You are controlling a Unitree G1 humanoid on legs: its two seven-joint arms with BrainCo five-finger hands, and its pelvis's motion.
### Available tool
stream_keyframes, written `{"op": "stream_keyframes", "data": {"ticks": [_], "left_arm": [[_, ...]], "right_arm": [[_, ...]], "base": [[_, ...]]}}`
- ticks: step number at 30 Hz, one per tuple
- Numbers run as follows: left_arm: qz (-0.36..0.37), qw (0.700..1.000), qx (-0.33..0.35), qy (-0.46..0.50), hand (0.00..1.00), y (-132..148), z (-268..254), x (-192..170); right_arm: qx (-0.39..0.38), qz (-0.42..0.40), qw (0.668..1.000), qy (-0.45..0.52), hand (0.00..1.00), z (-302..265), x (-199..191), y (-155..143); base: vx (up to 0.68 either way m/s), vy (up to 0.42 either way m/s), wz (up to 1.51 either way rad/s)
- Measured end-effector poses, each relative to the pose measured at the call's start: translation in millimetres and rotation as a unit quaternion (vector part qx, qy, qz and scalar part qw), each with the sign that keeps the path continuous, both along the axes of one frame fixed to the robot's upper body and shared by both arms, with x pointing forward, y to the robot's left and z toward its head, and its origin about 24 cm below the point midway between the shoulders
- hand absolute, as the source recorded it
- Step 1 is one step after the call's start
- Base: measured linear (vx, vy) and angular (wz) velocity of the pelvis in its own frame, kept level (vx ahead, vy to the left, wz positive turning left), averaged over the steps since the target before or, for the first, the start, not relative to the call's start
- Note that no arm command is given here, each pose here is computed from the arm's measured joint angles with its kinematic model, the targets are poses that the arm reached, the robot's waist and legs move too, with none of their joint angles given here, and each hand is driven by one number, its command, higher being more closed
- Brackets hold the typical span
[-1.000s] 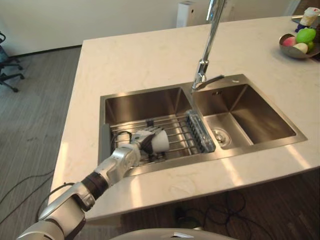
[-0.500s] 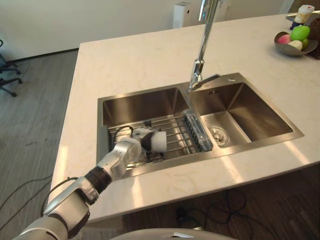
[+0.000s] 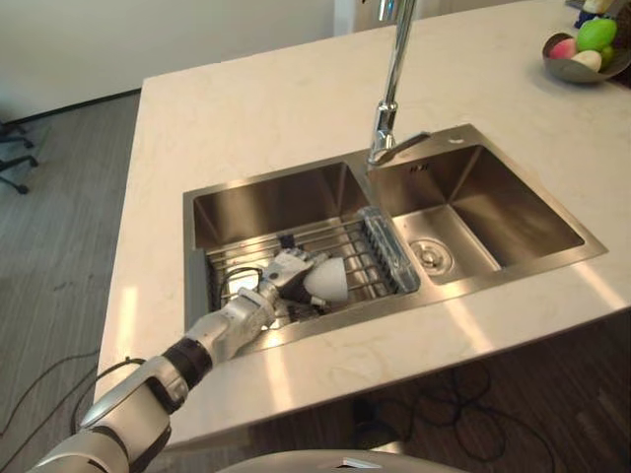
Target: Walk over to the sink, pick up the cup, carry it to the dishwasher, place the cup inside the dishwasher, then close the dishwasher door
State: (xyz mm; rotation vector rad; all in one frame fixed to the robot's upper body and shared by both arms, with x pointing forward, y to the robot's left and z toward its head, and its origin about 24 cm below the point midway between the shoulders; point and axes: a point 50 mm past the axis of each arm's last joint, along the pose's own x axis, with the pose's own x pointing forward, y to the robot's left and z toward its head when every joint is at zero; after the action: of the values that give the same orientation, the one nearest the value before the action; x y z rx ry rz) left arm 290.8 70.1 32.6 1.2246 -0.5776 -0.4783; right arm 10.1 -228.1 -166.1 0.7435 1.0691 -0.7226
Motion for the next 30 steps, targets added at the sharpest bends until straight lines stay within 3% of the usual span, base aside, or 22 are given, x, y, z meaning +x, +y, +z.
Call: {"op": "stream_keyframes", "data": {"ticks": [6,11,15,19,24,30], "left_arm": [[-0.002,0.982,-0.134,-0.13,1.0,24,38,-12],[-0.005,0.924,-0.256,-0.285,1.0,46,102,-19],[0.009,0.88,-0.328,-0.345,1.0,59,130,-24],[0.051,0.851,-0.398,-0.338,1.0,78,143,-22],[0.142,0.79,-0.536,-0.264,1.0,113,139,-29],[0.23,0.76,-0.565,-0.224,1.0,137,106,-46]], "right_arm": [[0.006,0.009,1.0,0.011,0.0,-1,-10,6],[-0.007,0.021,1.0,-0.002,0.0,1,-12,0],[-0.013,0.019,1.0,-0.017,0.0,2,-9,-3],[-0.023,0.05,0.998,-0.011,0.0,2,-9,-4],[-0.04,0.095,0.995,-0.006,0.0,3,-7,-3],[-0.052,0.117,0.992,0.012,0.0,3,-9,0]], "base": [[-0.03,-0.025,0.27],[-0.04,-0.018,0.35],[-0.03,-0.013,0.24],[-0.01,-0.01,0.18],[-0.01,-0.005,0.28],[-0.02,0.012,0.56]]}}
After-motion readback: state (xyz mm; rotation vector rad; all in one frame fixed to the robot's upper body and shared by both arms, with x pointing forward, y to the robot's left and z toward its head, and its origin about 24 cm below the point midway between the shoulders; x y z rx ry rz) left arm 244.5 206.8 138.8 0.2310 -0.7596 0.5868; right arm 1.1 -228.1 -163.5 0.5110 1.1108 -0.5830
